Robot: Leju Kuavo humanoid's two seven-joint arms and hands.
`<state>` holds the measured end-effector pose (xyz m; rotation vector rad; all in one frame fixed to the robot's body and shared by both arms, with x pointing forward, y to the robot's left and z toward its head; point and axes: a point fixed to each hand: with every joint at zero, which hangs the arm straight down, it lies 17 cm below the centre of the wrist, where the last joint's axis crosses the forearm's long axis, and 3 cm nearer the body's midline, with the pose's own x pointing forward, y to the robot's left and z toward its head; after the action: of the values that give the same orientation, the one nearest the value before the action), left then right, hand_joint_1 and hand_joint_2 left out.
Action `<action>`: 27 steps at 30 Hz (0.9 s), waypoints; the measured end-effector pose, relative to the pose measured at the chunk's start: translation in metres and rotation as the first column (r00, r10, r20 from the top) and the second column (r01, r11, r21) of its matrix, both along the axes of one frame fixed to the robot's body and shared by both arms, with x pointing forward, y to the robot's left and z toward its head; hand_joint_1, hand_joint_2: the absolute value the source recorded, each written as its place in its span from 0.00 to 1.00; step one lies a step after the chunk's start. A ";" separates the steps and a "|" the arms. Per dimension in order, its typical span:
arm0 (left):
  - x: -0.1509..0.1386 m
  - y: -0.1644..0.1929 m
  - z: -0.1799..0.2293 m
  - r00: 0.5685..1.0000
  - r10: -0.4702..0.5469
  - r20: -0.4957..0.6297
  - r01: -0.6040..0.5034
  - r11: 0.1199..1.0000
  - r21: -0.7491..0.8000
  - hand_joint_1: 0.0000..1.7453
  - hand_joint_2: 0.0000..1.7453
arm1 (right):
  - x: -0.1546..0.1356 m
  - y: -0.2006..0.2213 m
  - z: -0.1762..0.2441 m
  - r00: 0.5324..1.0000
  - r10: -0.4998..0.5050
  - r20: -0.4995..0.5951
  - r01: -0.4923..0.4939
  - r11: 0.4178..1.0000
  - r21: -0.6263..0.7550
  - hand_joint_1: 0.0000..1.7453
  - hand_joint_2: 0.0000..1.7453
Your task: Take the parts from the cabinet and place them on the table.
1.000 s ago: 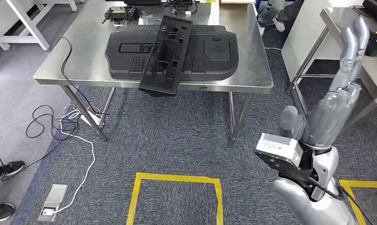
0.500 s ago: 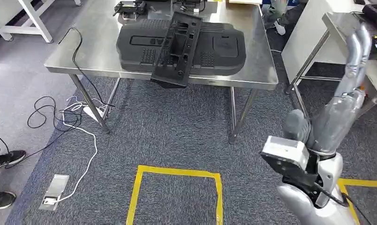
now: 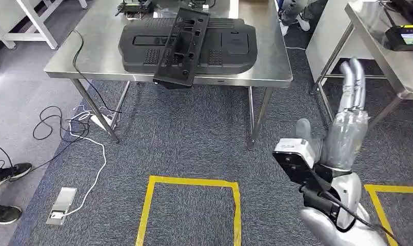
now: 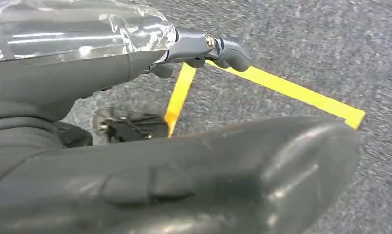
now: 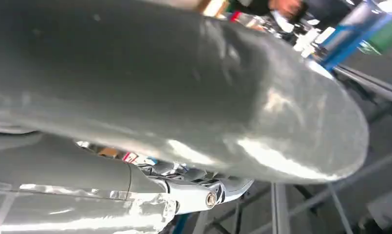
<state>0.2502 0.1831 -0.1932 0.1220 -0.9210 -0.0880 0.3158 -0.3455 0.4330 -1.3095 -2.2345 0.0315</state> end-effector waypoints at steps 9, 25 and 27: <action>-0.001 0.001 -0.001 1.000 0.007 -0.004 -0.007 1.000 -0.003 0.00 0.00 | 0.009 -0.028 -0.033 0.984 -0.155 -0.086 0.149 0.986 -0.073 0.00 0.00; -0.010 0.003 -0.005 0.999 0.034 -0.026 -0.034 0.999 -0.009 0.00 0.00 | 0.033 -0.134 -0.229 0.733 -0.360 -0.578 0.370 0.923 -0.106 0.00 0.00; -0.010 0.003 -0.005 0.999 0.032 -0.027 -0.033 0.999 -0.009 0.00 0.00 | 0.031 -0.144 -0.252 0.698 -0.358 -0.620 0.387 0.917 -0.094 0.00 0.00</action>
<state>0.2405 0.1863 -0.1984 0.1266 -0.8927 -0.0549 0.3465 -0.4899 0.1810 -1.4420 -1.3704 0.2352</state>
